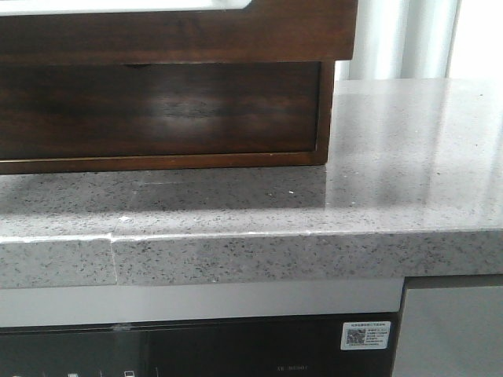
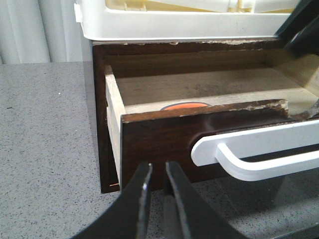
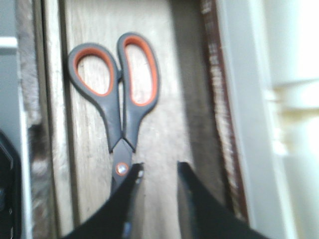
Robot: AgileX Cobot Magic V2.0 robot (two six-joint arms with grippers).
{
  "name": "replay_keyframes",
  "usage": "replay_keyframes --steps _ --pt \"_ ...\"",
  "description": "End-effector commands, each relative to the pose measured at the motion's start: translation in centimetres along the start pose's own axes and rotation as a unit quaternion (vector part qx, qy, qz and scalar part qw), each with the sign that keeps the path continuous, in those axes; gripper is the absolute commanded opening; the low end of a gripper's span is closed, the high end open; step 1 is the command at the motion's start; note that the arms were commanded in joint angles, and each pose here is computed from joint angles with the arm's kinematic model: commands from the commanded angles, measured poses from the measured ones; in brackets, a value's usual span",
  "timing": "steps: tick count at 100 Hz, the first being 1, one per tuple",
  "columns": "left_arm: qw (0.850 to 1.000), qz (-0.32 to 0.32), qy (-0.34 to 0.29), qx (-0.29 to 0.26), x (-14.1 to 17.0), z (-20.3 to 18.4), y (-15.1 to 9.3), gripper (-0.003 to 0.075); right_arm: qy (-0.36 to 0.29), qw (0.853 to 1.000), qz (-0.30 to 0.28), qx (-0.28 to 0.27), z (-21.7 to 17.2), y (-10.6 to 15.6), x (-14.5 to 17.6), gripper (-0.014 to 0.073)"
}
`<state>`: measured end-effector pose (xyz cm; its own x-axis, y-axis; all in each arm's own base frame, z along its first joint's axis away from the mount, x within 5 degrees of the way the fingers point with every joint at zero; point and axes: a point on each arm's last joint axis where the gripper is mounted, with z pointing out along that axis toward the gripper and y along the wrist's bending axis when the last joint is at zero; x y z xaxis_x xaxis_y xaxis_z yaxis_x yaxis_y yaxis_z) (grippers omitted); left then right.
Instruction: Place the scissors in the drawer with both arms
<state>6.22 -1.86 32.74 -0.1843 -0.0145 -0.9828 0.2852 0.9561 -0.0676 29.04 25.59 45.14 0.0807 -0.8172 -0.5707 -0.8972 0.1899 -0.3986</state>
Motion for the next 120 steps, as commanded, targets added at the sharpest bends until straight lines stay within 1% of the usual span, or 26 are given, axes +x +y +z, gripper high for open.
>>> replay_keyframes --steps 1,4,17,32,44,53,74,81,93,104,111,114,118,120 --pt "0.999 -0.003 -0.051 0.009 -1.8 -0.3 -0.2 0.0004 -0.067 0.996 0.008 0.064 -7.4 0.3 -0.9 -0.0092" --pt "0.999 -0.003 -0.051 0.009 -1.8 -0.3 -0.2 0.0004 -0.076 0.994 0.011 0.072 -8.4 0.5 -1.0 -0.0125" --pt "0.999 -0.003 -0.051 0.009 -1.8 -0.3 -0.2 0.0004 -0.114 0.988 0.037 0.100 -13.1 1.5 -1.0 -0.0122" --pt "0.999 -0.003 -0.050 0.009 -1.7 -0.3 -0.2 0.0004 -0.175 0.972 0.078 0.137 -19.1 3.1 -0.5 -0.0122" --pt "0.999 -0.003 -0.049 0.009 -1.7 -0.3 -0.2 0.0004 -0.209 0.961 0.092 0.156 -22.7 4.4 0.0 -0.0099" --pt "0.999 -0.003 -0.049 0.009 -1.7 -0.3 -0.2 0.0004 -0.225 0.956 0.097 0.164 -24.5 5.2 0.5 -0.0096" --pt "0.999 -0.003 -0.049 0.009 -1.7 -0.3 -0.2 0.0004 -0.235 0.952 0.096 0.171 -27.0 6.8 1.6 -0.0096" --pt "0.999 -0.003 -0.049 0.009 -1.7 -0.3 -0.2 0.0004 -0.233 0.952 0.111 0.166 -27.5 7.5 2.2 -0.0096" --pt "0.999 -0.003 -0.049 0.009 -1.7 -0.3 -0.2 0.0004 -0.205 0.956 0.148 0.150 -27.6 8.9 4.0 -0.0096" --pt "0.999 -0.003 -0.049 0.009 -1.7 -0.3 -0.2 0.0004 -0.196 0.956 0.154 0.154 -27.4 10.3 5.7 -0.0096" --pt "0.999 -0.003 -0.049 0.009 -1.7 -0.3 -0.2 0.0004 -0.204 0.951 0.162 0.168 -27.3 11.4 7.1 -0.0096" --pt "0.999 -0.003 -0.049 0.009 -1.7 -0.3 -0.2 0.0004 -0.218 0.945 0.165 0.179 -27.7 11.9 7.7 -0.0096" --pt "0.999 -0.003 -0.049 0.009 -1.7 -0.3 -0.2 0.0004 -0.220 0.943 0.166 0.185 -27.1 12.5 8.5 -0.0096" --pt "0.999 -0.003 -0.049 0.009 -1.7 -0.3 -0.2 0.0004 -0.232 0.939 0.164 0.193 -27.4 12.8 8.8 -0.0096"
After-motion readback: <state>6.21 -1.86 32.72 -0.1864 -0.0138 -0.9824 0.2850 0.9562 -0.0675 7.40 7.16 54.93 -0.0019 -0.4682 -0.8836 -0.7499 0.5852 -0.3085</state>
